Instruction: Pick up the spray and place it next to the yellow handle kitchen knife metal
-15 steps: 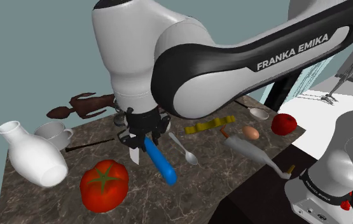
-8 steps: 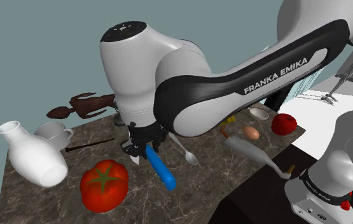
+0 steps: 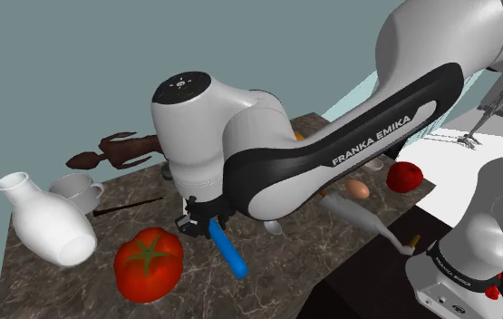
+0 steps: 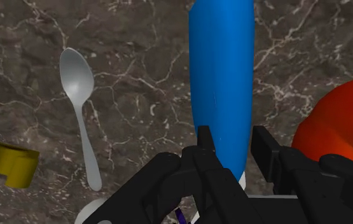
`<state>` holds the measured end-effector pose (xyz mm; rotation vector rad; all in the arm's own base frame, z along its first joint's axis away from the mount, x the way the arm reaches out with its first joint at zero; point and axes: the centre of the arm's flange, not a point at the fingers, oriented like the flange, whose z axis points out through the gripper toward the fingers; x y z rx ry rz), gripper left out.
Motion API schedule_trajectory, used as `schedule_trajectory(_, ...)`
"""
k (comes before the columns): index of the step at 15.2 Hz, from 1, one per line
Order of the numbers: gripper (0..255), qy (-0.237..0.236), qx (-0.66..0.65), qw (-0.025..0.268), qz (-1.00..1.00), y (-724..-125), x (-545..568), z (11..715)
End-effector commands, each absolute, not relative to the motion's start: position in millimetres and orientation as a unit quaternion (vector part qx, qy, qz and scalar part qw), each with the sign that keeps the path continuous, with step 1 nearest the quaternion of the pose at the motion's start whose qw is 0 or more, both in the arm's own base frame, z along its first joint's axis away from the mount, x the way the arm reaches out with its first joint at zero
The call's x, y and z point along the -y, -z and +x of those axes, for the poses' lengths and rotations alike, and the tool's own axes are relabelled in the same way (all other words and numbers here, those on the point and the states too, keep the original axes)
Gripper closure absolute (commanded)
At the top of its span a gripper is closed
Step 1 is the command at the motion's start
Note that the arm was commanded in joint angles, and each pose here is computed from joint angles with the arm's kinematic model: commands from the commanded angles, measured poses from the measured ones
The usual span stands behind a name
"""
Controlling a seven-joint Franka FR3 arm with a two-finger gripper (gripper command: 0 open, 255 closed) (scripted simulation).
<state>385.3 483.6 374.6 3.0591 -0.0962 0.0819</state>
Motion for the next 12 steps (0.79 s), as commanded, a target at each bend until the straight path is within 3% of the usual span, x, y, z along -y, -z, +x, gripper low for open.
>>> schedule_trajectory(1, 255, -0.027, 0.032, 0.040, 0.998, -369.0, -482.1, 386.0)
schedule_trajectory(8, 255, -0.027, 0.032, 0.040, 0.998, -369.0, -482.1, 386.0)
schedule_trajectory(9, 0, -0.027, 0.032, 0.040, 0.998, -368.6, -481.7, 386.1)
schedule_trajectory(12, 0, -0.027, 0.032, 0.040, 0.998, -368.0, -481.8, 385.9)
